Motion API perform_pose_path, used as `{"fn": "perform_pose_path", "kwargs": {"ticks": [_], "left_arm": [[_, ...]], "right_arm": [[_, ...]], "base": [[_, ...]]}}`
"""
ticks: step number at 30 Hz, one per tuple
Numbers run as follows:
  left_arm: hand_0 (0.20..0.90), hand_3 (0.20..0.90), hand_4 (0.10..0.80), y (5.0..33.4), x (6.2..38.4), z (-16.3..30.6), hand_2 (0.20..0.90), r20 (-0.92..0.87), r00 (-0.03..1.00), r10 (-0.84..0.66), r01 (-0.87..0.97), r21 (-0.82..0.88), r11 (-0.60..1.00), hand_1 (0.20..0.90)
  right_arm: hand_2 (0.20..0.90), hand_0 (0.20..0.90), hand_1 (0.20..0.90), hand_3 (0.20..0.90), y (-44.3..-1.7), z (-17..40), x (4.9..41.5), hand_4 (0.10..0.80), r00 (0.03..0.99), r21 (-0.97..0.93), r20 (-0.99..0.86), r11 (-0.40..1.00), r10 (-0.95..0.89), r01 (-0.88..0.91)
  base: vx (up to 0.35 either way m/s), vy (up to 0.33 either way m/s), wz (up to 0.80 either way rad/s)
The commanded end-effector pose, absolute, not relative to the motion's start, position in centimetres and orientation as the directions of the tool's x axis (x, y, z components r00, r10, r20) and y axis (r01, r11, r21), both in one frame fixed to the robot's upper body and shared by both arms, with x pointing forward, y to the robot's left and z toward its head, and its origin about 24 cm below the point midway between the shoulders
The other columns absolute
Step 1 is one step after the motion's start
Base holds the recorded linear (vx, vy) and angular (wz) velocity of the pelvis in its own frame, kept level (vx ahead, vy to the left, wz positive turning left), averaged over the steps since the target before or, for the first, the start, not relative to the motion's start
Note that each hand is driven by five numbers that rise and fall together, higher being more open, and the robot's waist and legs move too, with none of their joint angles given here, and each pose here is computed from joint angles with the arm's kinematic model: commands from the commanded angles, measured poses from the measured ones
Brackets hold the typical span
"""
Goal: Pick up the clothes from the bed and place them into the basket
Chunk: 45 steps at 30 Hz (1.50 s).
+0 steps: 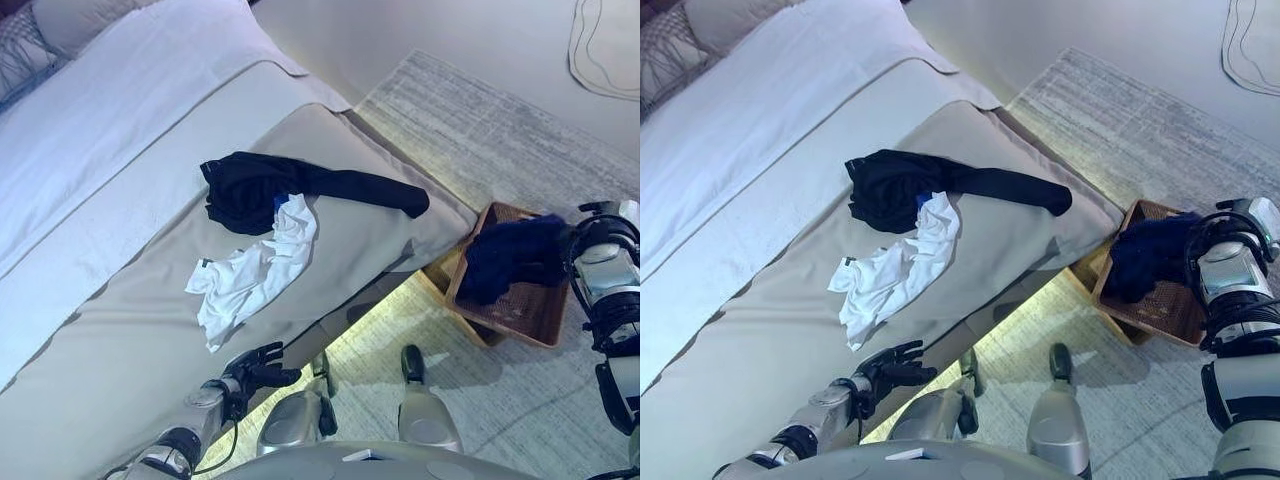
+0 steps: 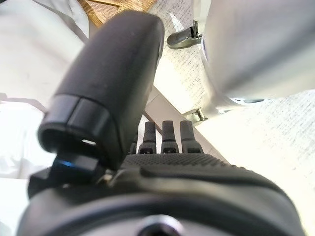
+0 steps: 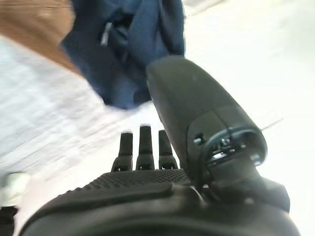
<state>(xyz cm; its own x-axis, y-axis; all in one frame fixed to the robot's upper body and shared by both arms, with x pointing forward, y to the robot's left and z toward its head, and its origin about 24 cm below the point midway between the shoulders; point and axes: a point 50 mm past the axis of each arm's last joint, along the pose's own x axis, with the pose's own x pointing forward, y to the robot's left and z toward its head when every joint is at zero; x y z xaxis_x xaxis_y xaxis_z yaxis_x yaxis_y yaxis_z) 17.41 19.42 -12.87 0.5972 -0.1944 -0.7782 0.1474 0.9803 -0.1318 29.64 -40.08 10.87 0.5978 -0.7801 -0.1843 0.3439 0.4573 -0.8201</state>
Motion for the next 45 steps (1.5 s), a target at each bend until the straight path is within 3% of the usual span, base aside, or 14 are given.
{"fn": "perform_pose_path", "kwargs": {"ticks": [1,4,6,10,11,16,21,28,34,45], "left_arm": [[0.900,0.900,0.800,20.9,19.2,-11.4,0.900,-0.729,0.658,-0.191,0.194,-0.081,0.978,0.900],[0.900,0.900,0.800,21.0,19.6,-11.2,0.900,-0.721,0.666,-0.191,0.196,-0.078,0.977,0.900],[0.900,0.900,0.800,21.1,19.6,-11.1,0.900,-0.718,0.670,-0.190,0.190,-0.082,0.978,0.900],[0.900,0.900,0.800,20.9,19.2,-11.3,0.900,-0.716,0.673,-0.185,0.163,-0.100,0.982,0.900],[0.900,0.900,0.800,20.9,19.2,-11.3,0.900,-0.717,0.673,-0.184,0.160,-0.102,0.982,0.900],[0.900,0.900,0.800,21.3,17.8,-12.0,0.900,-0.736,0.657,-0.163,0.096,-0.133,0.986,0.900],[0.900,0.900,0.800,21.3,17.0,-12.5,0.900,-0.742,0.651,-0.160,0.065,-0.155,0.986,0.900],[0.900,0.900,0.800,21.2,17.9,-12.0,0.900,-0.719,0.676,-0.165,0.074,-0.158,0.985,0.900],[0.900,0.900,0.800,23.0,17.8,-11.8,0.900,-0.741,0.663,-0.109,0.015,-0.133,0.991,0.900],[0.900,0.900,0.800,24.7,18.2,-11.0,0.900,-0.694,0.716,-0.073,-0.066,-0.172,0.983,0.900]], "right_arm": [[0.900,0.900,0.900,0.900,-41.1,18.1,30.9,0.800,0.607,-0.848,0.065,0.276,-0.792,0.451],[0.900,0.900,0.900,0.900,-41.9,18.1,30.1,0.800,0.564,-0.868,0.092,0.212,-0.821,0.449],[0.900,0.900,0.900,0.900,-42.0,19.5,30.0,0.800,0.555,-0.891,0.198,0.087,-0.808,0.445],[0.900,0.900,0.900,0.900,-39.2,23.4,31.5,0.800,0.639,-0.861,0.388,-0.014,-0.664,0.508],[0.900,0.900,0.900,0.900,-39.0,23.6,31.6,0.800,0.648,-0.858,0.395,-0.009,-0.652,0.513],[0.900,0.900,0.900,0.900,-30.3,26.4,34.6,0.800,0.862,-0.850,0.445,0.189,-0.242,0.492],[0.900,0.900,0.900,0.900,-27.3,25.2,35.8,0.800,0.923,-0.894,0.371,0.230,-0.096,0.384],[0.900,0.900,0.900,0.900,-24.7,25.6,38.3,0.800,0.906,-0.851,0.405,0.313,-0.118,0.422],[0.900,0.900,0.900,0.900,-24.0,26.1,39.5,0.800,0.862,-0.767,0.447,0.395,-0.238,0.506],[0.900,0.900,0.900,0.900,-27.4,25.5,40.5,0.800,0.804,-0.721,0.246,0.452,-0.541,0.525]], "base": [[0.000,0.000,0.00],[-0.001,-0.001,0.01],[0.003,0.005,0.02],[0.009,0.065,0.04],[0.058,0.086,0.03],[0.074,0.155,0.03],[0.066,0.173,0.24],[-0.005,0.191,0.50],[0.097,0.165,0.49],[-0.004,0.068,0.39]]}}
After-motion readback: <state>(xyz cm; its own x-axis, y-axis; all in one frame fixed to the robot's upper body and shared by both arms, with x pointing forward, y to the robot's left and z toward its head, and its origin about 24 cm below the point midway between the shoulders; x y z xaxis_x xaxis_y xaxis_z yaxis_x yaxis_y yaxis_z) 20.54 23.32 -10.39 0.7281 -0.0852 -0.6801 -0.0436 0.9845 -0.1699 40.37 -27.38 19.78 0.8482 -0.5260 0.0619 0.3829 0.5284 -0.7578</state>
